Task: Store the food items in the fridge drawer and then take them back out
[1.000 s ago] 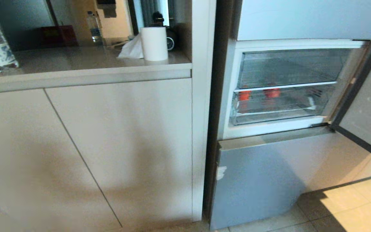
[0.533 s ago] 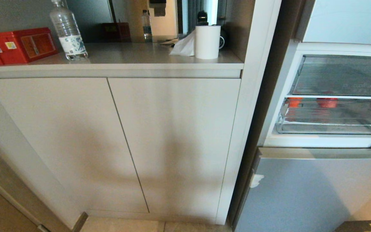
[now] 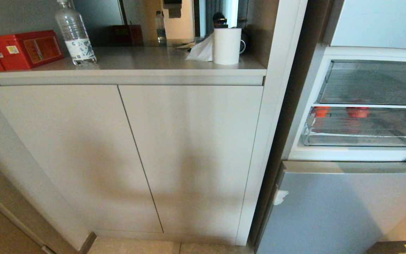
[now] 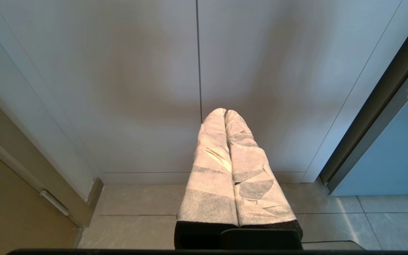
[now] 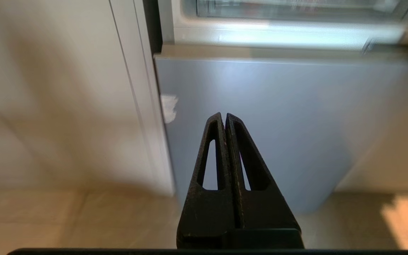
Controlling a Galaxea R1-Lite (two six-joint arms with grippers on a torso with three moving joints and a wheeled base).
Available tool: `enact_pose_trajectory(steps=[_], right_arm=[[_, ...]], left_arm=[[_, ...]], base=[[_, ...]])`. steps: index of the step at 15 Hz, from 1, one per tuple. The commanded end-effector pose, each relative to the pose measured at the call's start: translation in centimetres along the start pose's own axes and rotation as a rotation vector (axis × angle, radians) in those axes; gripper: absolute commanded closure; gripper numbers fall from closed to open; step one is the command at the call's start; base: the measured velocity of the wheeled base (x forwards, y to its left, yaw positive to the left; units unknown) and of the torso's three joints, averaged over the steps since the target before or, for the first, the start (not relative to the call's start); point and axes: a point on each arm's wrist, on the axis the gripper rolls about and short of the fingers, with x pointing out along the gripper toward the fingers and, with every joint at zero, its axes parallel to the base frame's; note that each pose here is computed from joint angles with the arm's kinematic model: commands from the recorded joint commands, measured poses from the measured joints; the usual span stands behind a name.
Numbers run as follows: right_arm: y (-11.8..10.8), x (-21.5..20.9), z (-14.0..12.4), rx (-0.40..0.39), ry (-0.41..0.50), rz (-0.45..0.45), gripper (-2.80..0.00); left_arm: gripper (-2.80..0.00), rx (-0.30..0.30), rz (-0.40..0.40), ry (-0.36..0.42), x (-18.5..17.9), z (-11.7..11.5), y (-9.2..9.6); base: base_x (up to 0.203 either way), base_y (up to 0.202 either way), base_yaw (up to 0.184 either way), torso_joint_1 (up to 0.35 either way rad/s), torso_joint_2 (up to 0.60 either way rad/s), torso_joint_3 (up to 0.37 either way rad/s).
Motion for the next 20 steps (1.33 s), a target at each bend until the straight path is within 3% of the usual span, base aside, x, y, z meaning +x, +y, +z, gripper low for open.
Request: enact_pose_trajectory(steps=[1, 4, 8, 14, 16, 17, 20], right_arm=[[0.2, 4.3, 3.3, 0.054, 0.229, -0.002, 0.00], [0.4, 10.9, 5.3, 0.156, 0.382, -0.010, 0.00], [0.6, 16.4, 6.0, 0.239, 0.333, -0.002, 0.00], [0.6, 20.6, 4.9, 0.232, 0.348, -0.004, 0.00], [0.7, 22.9, 4.3, 0.228, 0.312, -0.004, 0.00], [0.7, 23.7, 4.2, 0.228, 0.285, -0.002, -2.80], [0.7, 25.7, 4.0, 0.219, 0.190, 0.012, -2.80]], left_arm=[[0.00, 0.000, 0.001, 0.002, 0.0, 0.0, 0.0], [0.00, 0.000, 0.001, 0.000, 0.0, 0.0, 0.0], [0.00, 0.000, 0.001, 0.001, 0.0, 0.0, 0.0], [0.00, 0.000, 0.001, 0.000, 0.0, 0.0, 0.0], [0.00, 0.000, 0.001, 0.001, 0.0, 0.0, 0.0], [0.00, 0.000, 0.001, 0.001, 0.0, 0.0, 0.0], [0.00, 0.000, 0.001, 0.000, 0.0, 0.0, 0.0]], base=[[0.000, 0.000, 0.000, 0.000, 0.00, 0.000], [0.000, 0.000, 0.000, 0.000, 0.00, 0.000], [0.000, 0.000, 0.000, 0.000, 0.00, 0.000], [0.000, 0.000, 0.000, 0.000, 0.00, 0.000], [0.000, 0.000, 0.000, 0.000, 0.00, 0.000], [0.000, 0.000, 0.000, 0.000, 0.00, 0.000], [0.000, 0.000, 0.000, 0.000, 0.00, 0.000]])
